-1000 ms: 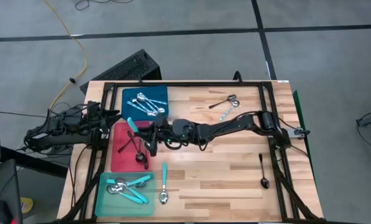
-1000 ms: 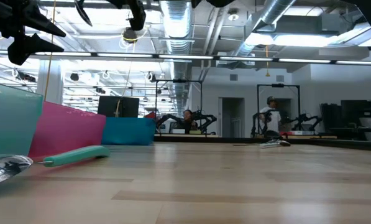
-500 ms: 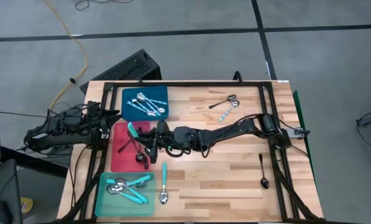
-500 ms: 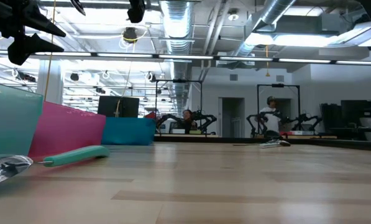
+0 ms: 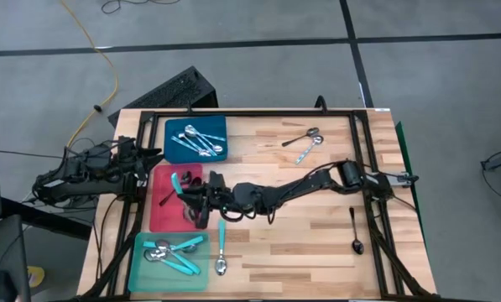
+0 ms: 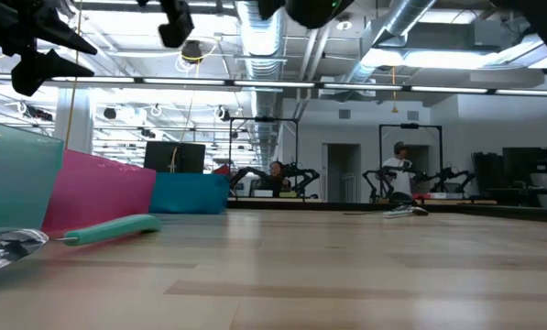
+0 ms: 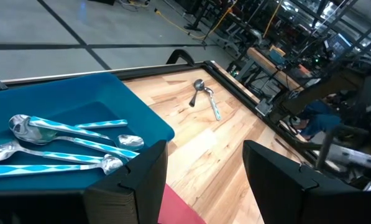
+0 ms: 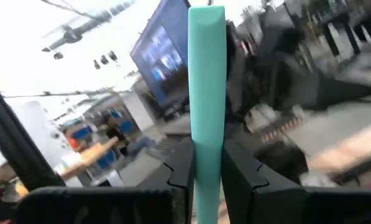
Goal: Sort silverware by color (type)
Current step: Put the light blue spoon into the light blue bin
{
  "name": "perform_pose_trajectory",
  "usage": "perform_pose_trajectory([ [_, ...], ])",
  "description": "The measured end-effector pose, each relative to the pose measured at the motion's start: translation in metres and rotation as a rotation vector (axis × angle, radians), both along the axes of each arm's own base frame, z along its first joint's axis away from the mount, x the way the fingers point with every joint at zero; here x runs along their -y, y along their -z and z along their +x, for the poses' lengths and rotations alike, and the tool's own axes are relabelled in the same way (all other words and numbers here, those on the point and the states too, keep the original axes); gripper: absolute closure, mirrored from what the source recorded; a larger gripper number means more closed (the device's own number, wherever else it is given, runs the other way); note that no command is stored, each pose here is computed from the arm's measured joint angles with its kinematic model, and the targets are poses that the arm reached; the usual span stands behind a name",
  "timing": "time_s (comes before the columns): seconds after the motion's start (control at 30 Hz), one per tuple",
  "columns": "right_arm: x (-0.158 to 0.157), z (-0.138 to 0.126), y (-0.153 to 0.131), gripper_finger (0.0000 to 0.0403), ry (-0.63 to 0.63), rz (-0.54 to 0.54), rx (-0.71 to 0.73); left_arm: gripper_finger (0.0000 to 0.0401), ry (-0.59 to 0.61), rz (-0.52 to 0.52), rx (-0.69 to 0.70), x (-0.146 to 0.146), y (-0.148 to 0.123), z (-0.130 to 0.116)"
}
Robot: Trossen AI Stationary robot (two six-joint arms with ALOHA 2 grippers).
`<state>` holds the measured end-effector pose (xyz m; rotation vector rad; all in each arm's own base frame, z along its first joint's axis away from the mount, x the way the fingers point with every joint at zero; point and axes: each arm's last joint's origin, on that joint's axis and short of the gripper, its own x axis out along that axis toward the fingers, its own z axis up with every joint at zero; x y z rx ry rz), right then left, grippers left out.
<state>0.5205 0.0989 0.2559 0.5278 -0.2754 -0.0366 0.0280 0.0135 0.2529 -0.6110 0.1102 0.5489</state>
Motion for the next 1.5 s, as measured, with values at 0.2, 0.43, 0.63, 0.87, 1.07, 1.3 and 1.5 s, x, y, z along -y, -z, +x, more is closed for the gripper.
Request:
perform_pose_trajectory([
  [0.2,-0.012,0.014,0.020,0.0324,-0.045,0.069,0.006,0.0207,0.000,0.000,0.000,0.000,0.000,0.000],
  [0.43,-0.013,0.024,0.015,0.0323,-0.124,0.065,0.035,0.0207,-0.001,-0.001,-0.002,0.000,0.000,0.000],
  [0.63,-0.009,0.025,0.017,0.0322,-0.119,0.069,0.021,0.0207,-0.002,-0.004,-0.001,0.000,0.000,0.000],
  [0.87,-0.010,0.025,0.017,0.0322,-0.134,0.085,0.020,0.0207,-0.002,-0.004,-0.001,0.000,0.000,0.000],
  [1.07,-0.010,0.025,0.017,0.0322,-0.137,0.096,0.021,0.0207,-0.001,-0.004,-0.001,0.000,0.000,0.000],
  [1.3,-0.012,0.025,0.017,0.0321,-0.141,0.100,0.017,0.0207,-0.001,-0.004,-0.001,0.000,0.000,0.000],
  [1.5,-0.014,0.024,0.017,0.0321,-0.145,0.101,0.016,0.0207,-0.001,-0.004,-0.001,0.000,0.000,0.000],
])
